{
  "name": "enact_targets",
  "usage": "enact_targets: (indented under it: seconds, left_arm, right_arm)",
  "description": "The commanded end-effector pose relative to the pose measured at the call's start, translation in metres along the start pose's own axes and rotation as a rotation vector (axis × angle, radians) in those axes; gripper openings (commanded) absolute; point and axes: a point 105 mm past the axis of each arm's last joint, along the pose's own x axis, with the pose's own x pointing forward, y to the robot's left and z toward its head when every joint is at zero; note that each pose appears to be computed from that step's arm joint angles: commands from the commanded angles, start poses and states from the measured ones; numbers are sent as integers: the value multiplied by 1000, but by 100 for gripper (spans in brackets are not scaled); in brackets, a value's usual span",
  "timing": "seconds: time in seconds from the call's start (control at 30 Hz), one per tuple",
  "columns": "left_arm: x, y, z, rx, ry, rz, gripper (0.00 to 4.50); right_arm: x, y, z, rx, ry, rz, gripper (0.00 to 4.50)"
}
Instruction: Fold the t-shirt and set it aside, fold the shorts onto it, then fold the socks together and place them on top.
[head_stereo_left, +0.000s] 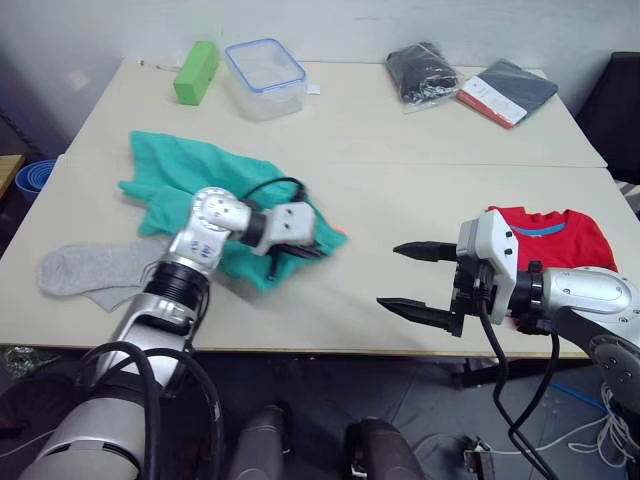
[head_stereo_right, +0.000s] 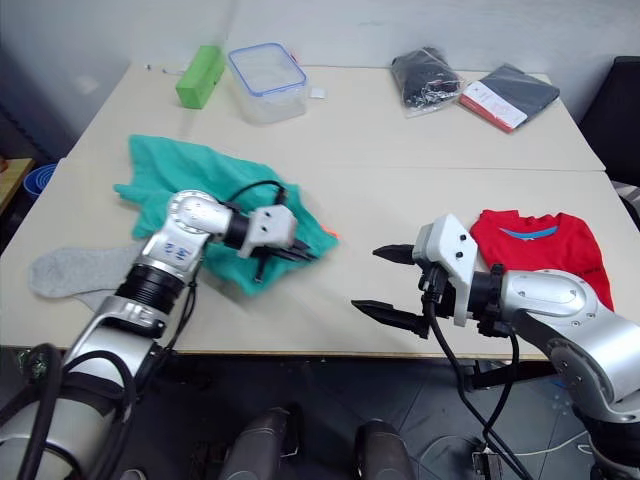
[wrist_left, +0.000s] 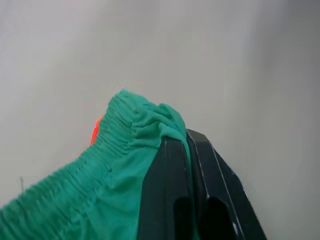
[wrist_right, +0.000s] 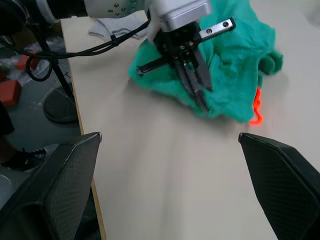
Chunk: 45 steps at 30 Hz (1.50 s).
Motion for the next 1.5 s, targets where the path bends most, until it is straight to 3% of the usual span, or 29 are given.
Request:
enact_targets:
  seconds: [0.03,0.23,0.33,0.43,0.67,0.83,0.93,1.07,1.27,1.4,1.5]
  left_arm:
    - [20,-14,22,92,-56,-117,2]
    - [35,-23,-2,212,121,-155,2]
    - [25,-25,-5,170,112,-133,2]
    - [14,-25,4,127,59,-97,61]
    - [-21,-25,33,24,-42,-7,280]
    - [-62,-40,18,-99,43,53,444]
    - [-87,-57,-3,-182,138,85,447]
    - [-107,-83,-18,-267,224,103,450]
    - [-113,-108,-34,-326,301,128,450]
    - [-114,-112,-40,-353,312,158,450]
    - [-114,-112,-46,-368,318,184,450]
  right_arm:
    - [-6,2,1,-128,42,-11,450]
    - [-12,0,-17,-229,134,-40,450]
    - [-7,0,-26,-334,177,-37,450]
    - [3,5,-37,-462,204,12,450]
    - [35,2,-43,-664,151,71,450]
    - [58,-6,-53,-789,156,114,450]
    - [72,-12,-57,-811,150,123,450]
    - [81,-19,-65,-847,158,138,355]
    - [81,-39,-46,-740,96,84,149]
    - [69,-70,-22,-585,76,-19,8]
    - [57,-95,-3,-473,69,-116,3]
